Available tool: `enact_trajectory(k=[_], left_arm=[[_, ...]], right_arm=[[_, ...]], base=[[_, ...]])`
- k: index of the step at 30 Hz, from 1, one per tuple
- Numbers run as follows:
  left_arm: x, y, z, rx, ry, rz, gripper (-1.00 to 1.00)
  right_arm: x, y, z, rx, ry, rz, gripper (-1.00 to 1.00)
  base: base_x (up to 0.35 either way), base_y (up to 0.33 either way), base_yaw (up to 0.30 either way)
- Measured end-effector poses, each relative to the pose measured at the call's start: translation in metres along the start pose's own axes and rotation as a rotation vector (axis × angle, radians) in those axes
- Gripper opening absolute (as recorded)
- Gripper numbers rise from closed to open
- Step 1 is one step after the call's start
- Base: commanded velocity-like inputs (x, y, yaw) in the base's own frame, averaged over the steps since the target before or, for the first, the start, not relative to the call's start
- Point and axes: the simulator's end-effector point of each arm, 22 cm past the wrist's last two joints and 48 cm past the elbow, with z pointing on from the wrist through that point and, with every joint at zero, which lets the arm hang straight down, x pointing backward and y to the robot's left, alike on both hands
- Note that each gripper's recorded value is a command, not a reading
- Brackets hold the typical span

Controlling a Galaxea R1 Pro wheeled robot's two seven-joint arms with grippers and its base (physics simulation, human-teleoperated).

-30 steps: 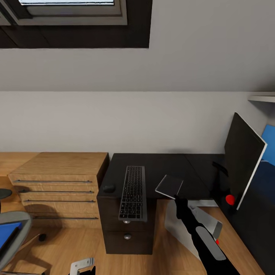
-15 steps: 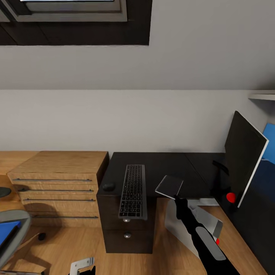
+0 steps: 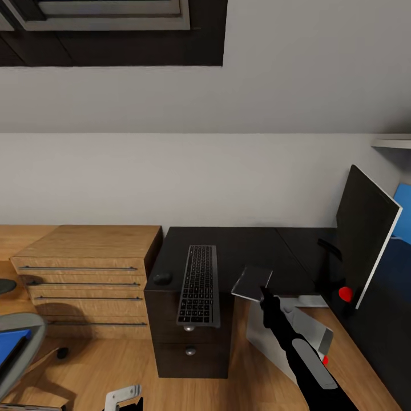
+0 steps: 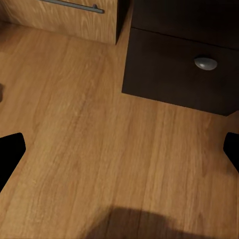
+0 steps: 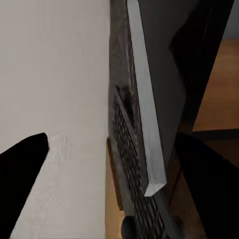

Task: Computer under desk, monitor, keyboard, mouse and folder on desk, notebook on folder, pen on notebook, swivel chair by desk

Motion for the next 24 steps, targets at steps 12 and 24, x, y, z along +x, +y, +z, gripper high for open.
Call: enact_trajectory(k=[12,24], left_arm=[[-0.0003,0.0001,0.0000,0.001,-0.001,0.002,1.00],[0.0000,0.0004,0.0003,0.002,-0.001,0.002,1.00]], right_arm=[[0.0005,0.0003,0.0000,-0.001,0.002,0.000,1.00],[-0.0003,0.0002,0.0000,-0.001,0.001,-0.001,1.00]], base=[[0.000,0.000,0.000],[-0.008,0.000,0.000]])
